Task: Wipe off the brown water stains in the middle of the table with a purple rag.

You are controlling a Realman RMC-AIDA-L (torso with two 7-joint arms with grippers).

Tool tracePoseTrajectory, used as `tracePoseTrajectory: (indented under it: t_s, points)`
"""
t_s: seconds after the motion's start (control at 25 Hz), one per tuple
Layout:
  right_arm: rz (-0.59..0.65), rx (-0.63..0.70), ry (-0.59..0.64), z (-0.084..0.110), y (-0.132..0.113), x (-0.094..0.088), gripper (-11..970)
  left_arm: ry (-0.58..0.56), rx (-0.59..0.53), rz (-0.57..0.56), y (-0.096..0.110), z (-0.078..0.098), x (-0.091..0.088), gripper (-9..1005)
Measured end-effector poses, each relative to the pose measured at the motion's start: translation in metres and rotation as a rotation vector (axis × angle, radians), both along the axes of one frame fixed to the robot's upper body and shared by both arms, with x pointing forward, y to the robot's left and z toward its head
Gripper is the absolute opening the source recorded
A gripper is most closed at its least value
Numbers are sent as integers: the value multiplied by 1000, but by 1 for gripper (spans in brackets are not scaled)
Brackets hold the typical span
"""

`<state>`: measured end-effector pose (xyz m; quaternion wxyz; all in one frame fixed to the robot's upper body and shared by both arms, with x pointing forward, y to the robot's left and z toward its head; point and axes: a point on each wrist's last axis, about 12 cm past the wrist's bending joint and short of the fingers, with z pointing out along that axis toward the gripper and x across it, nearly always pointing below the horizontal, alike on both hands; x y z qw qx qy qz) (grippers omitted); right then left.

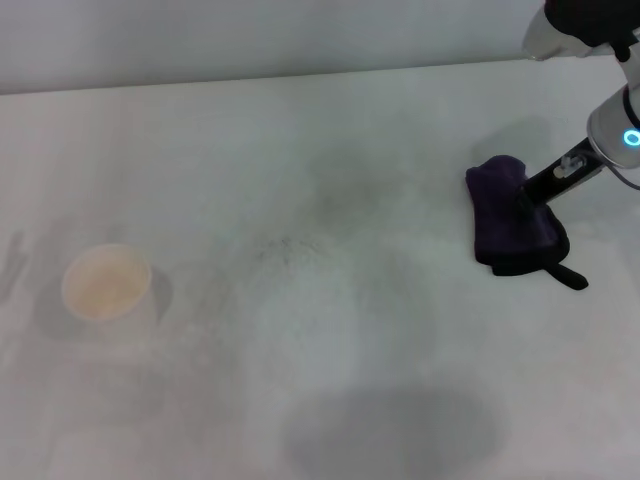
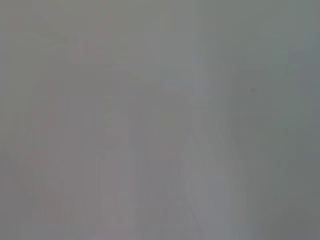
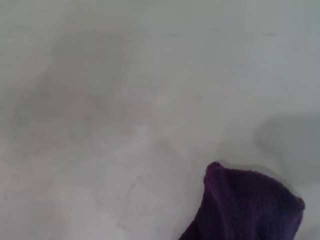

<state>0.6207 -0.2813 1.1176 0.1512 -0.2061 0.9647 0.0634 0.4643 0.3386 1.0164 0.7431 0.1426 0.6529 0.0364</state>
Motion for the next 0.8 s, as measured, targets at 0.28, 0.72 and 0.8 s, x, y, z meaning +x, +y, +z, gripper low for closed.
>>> tracePoseTrajectory:
  t_s: [0.28,0.72,0.8]
  points:
    - [0,13,-6,-8,-1,-3,66,-4,2,-3,-1,1,2,876]
    - [-78,77,-134,-12,-12,-4,262,-5,3,-3,-1,1,2,876]
    - [-77,99,-188,-9,-12,-2,353,-6,5,-4,-1,1,3,876]
